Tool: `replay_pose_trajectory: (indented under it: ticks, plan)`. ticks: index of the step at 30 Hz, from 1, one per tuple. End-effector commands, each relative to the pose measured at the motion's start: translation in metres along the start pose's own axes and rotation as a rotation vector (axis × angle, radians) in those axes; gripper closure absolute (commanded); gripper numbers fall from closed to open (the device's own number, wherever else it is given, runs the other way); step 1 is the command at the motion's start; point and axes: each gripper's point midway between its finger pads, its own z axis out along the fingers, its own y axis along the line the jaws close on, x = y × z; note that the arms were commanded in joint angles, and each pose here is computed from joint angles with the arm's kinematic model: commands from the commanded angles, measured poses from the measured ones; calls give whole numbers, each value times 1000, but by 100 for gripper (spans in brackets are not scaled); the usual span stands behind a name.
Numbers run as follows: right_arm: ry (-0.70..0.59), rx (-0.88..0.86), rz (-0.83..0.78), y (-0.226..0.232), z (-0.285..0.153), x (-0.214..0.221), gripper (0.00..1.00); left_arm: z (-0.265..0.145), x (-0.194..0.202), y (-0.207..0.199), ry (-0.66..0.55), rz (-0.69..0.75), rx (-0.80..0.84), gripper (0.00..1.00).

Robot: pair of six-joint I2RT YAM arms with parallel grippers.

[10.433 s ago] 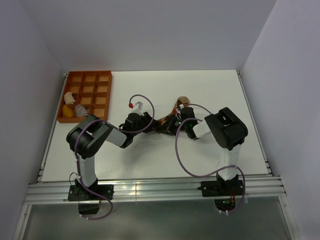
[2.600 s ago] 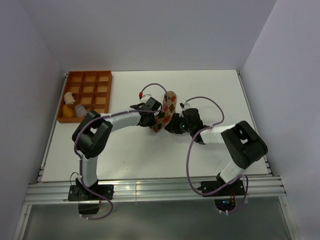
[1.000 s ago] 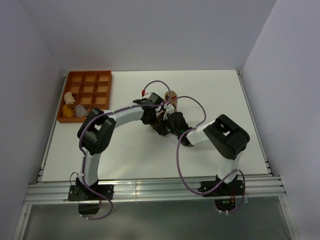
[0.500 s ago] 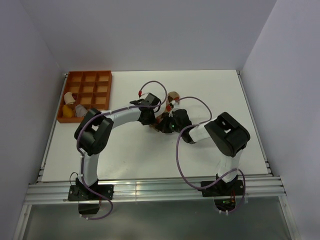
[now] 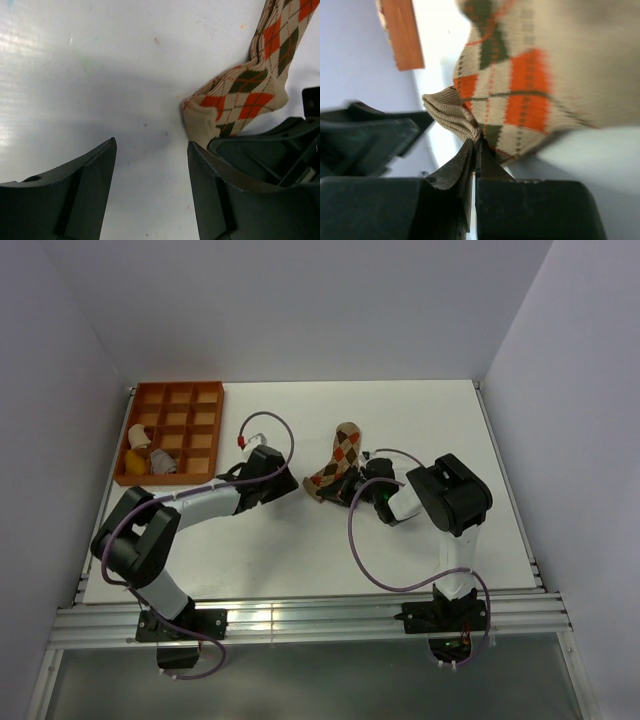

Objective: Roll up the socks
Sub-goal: Roll the sock at the center of the board.

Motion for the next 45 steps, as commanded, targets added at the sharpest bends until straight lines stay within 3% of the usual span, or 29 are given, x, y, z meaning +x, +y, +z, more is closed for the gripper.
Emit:
replay_pose_trajectory:
  ticks: [1, 12, 25, 31, 45]
  plan:
    - [32, 2, 197, -10, -5, 5, 100, -11, -14, -31, -78, -79, 198, 36]
    - [71, 31, 256, -10, -4, 5, 100, 1, -3, -44, -87, -114, 348, 37]
    - [78, 56, 279, -15, -3, 6, 100, 26, 15, -29, -45, -143, 307, 42]
    - [77, 51, 286, -14, -4, 6, 100, 36, 23, -28, -11, -128, 291, 52]
    - [73, 69, 280, -19, -2, 6, 100, 50, 37, -27, 37, -91, 256, 63]
